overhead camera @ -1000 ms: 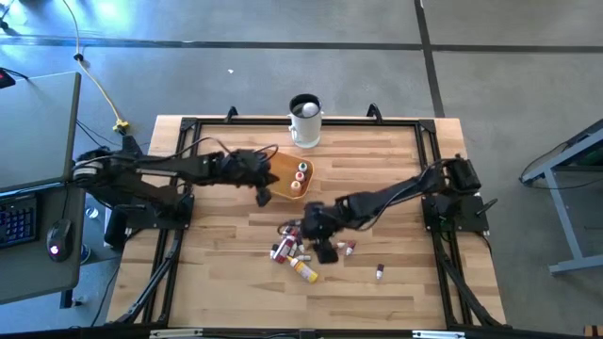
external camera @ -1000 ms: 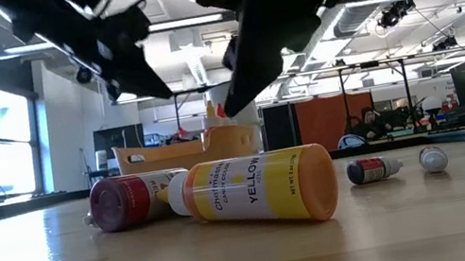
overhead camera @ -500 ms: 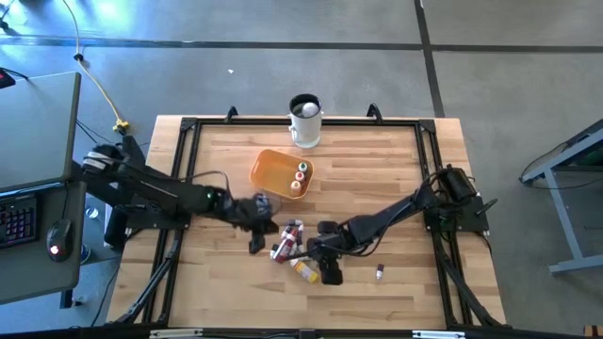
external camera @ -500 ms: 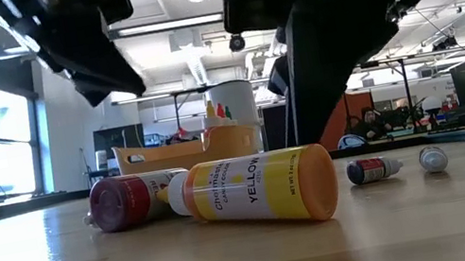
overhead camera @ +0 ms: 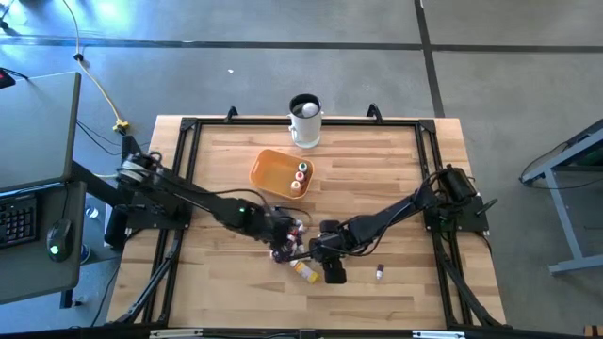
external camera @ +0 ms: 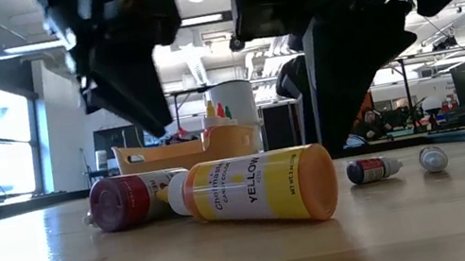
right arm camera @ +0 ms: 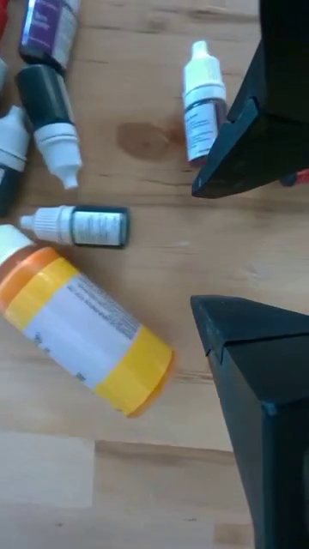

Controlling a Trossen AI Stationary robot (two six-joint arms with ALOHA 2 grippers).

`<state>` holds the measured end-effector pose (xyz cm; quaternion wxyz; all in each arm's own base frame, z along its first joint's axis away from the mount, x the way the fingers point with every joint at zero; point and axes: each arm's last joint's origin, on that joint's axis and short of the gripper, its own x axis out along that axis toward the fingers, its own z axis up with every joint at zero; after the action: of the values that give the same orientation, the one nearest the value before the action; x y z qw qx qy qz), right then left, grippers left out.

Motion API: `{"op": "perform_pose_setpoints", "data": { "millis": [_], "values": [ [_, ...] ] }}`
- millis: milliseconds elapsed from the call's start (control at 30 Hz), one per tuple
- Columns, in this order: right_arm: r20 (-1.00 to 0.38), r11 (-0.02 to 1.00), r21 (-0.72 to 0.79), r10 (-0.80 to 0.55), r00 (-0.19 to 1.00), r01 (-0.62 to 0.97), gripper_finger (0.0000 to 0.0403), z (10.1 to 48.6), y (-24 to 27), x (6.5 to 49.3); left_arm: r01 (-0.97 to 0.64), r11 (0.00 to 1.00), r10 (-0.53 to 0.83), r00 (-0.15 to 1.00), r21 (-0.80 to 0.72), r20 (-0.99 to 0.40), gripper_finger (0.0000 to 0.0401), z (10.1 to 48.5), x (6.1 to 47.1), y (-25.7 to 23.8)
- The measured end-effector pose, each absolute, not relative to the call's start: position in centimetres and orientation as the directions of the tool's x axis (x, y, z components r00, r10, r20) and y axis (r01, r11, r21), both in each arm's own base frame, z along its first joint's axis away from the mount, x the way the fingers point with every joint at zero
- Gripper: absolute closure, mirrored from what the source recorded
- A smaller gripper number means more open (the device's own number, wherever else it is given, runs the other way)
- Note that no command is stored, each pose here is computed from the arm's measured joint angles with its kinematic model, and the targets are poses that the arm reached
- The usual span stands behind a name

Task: Pick & Place food coloring
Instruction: Put the large red food coloring bottle into the yellow bin

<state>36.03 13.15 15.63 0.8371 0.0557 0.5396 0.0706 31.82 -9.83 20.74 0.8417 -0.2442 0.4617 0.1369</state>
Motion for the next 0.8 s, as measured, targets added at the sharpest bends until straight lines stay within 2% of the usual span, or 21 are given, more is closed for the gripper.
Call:
{"op": "perform_pose_setpoints", "data": {
  "millis": [333, 467, 600, 800],
  "values": [
    [-0.918, 0.971, 0.232, 0.239, 0.316, -0.058, 0.0212, 15.4, 13.6, 35.2, -0.509, 0.847, 0.089, 0.420, -0.153, -0.903, 0.0279, 19.7, 35.1, -10.4],
    [-0.946, 0.971, 0.240, 0.235, 0.223, -0.004, 0.0213, 15.3, 14.2, 34.0, -0.522, 0.842, 0.101, 0.399, -0.135, -0.911, 0.0279, 18.9, 35.5, -10.1],
    [-0.983, 0.981, 0.160, 0.149, 0.104, 0.107, 0.0215, 15.7, 14.4, 32.1, -0.528, 0.838, 0.103, 0.403, -0.140, -0.909, 0.0279, 18.9, 35.6, -9.8],
    [-0.992, 0.982, -0.052, -0.072, 0.107, 0.184, 0.0213, 17.5, 14.3, 30.1, -0.525, 0.836, 0.083, 0.408, -0.159, -0.909, 0.0279, 18.9, 35.6, -10.0]
  ]
}}
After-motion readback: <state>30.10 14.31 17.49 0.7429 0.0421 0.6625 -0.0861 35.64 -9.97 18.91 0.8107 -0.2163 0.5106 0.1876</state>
